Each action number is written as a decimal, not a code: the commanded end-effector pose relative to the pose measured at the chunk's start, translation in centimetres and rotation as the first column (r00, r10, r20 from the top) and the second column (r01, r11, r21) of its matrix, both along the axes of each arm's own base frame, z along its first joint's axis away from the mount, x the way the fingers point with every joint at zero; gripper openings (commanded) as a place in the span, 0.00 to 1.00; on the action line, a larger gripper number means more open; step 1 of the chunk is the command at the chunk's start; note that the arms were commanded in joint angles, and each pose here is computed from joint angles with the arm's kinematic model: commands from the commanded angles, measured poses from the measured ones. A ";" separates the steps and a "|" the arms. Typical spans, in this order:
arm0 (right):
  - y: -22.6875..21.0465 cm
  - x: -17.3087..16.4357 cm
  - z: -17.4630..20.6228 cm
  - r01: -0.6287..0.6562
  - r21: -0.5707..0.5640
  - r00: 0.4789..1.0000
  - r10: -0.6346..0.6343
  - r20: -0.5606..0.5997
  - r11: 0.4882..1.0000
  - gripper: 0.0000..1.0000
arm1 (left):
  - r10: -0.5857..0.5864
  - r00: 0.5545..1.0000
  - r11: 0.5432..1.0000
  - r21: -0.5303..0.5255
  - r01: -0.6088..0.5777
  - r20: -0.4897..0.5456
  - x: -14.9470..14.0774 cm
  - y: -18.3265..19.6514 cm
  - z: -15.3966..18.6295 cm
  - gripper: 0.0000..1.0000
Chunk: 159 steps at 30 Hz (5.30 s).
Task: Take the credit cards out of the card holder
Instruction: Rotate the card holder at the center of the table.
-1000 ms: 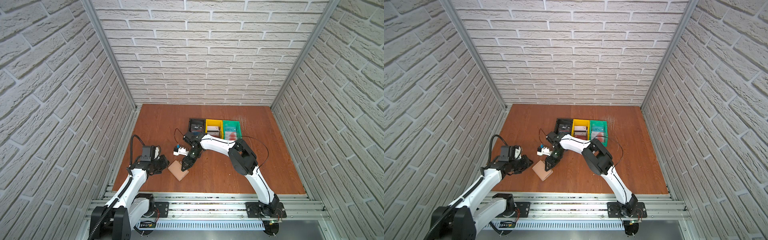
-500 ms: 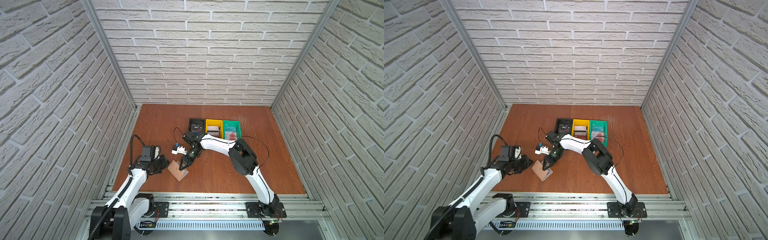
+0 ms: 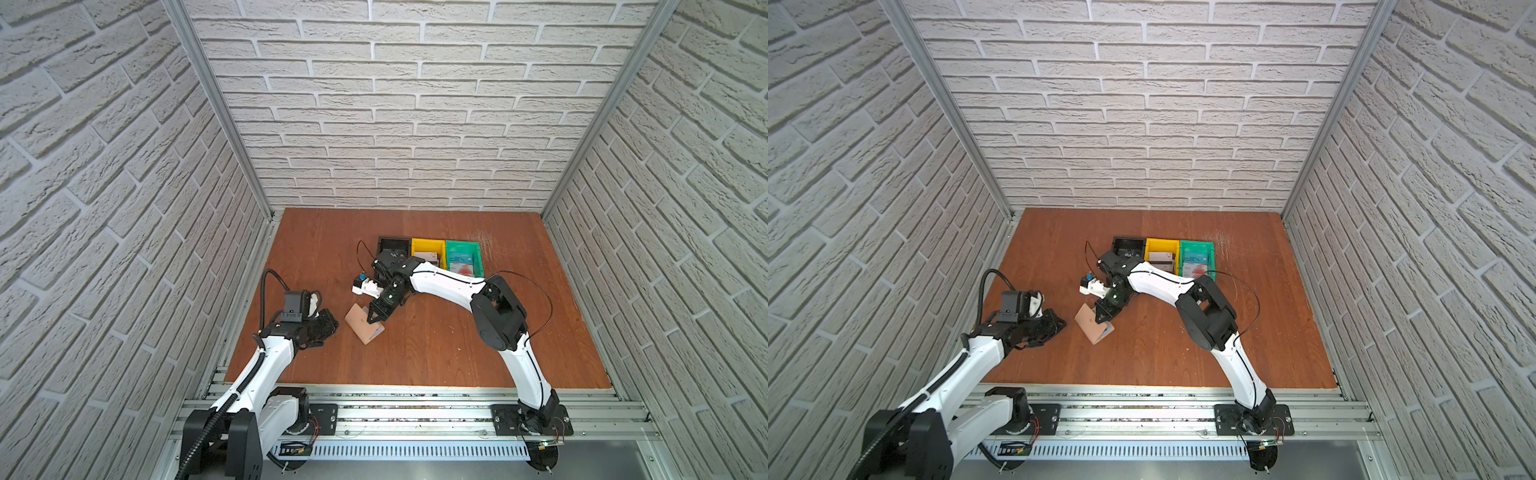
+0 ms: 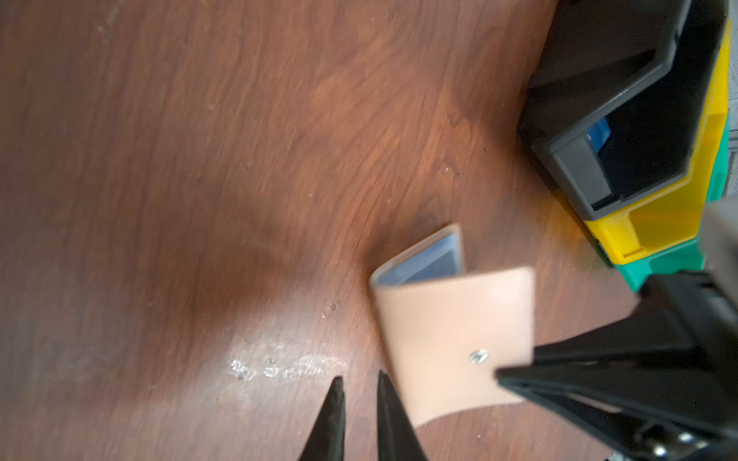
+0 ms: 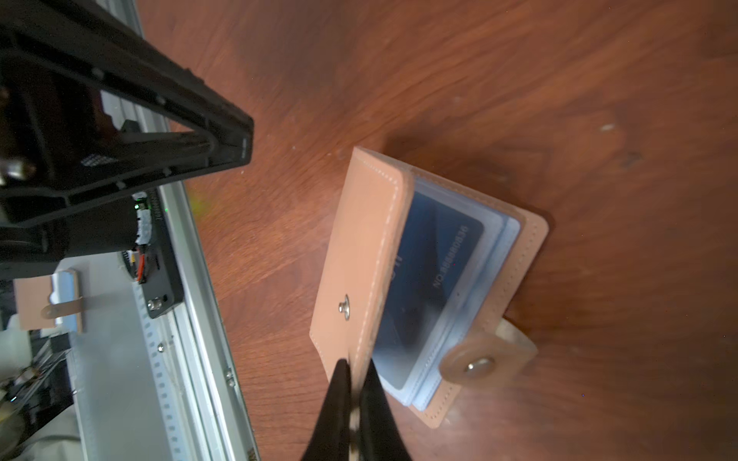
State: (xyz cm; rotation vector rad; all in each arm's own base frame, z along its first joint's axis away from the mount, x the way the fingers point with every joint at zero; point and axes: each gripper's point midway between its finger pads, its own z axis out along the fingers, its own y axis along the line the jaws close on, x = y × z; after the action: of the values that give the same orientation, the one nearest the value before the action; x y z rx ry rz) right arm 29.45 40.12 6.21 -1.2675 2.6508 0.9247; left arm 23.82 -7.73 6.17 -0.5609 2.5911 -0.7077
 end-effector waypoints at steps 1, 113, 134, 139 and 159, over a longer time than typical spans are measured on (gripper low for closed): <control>-1.8 2.3 2.4 0.045 -0.076 0.988 -0.033 0.153 0.996 0.08 | 0.003 1.000 1.000 -0.008 -0.003 0.006 0.3 0.0 -0.4 0.17; -7.8 6.8 -7.4 0.276 -0.216 0.961 -0.271 0.053 0.937 0.19 | 0.045 0.999 0.962 -0.268 -0.047 -0.012 3.5 -3.8 -5.4 0.14; -8.5 3.2 -6.3 0.285 -0.220 0.958 -0.284 0.033 0.933 0.18 | -0.072 0.990 0.931 -0.347 0.112 0.125 5.1 -6.9 -1.2 0.22; -8.4 3.0 -6.1 0.285 -0.221 0.958 -0.286 0.028 0.933 0.18 | -0.147 0.977 0.918 -0.345 0.193 0.154 4.8 -9.2 -0.4 0.27; -8.3 2.4 -5.0 0.275 -0.226 0.961 -0.272 0.044 0.935 0.18 | -0.133 0.988 0.909 -0.386 0.155 0.082 3.2 -9.7 -2.9 0.24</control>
State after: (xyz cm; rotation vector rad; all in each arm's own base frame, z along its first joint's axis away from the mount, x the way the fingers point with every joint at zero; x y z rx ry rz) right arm 33.96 33.67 2.19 -0.8788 2.7878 0.6914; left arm 27.25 -17.22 3.06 -0.4879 2.4900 -1.2744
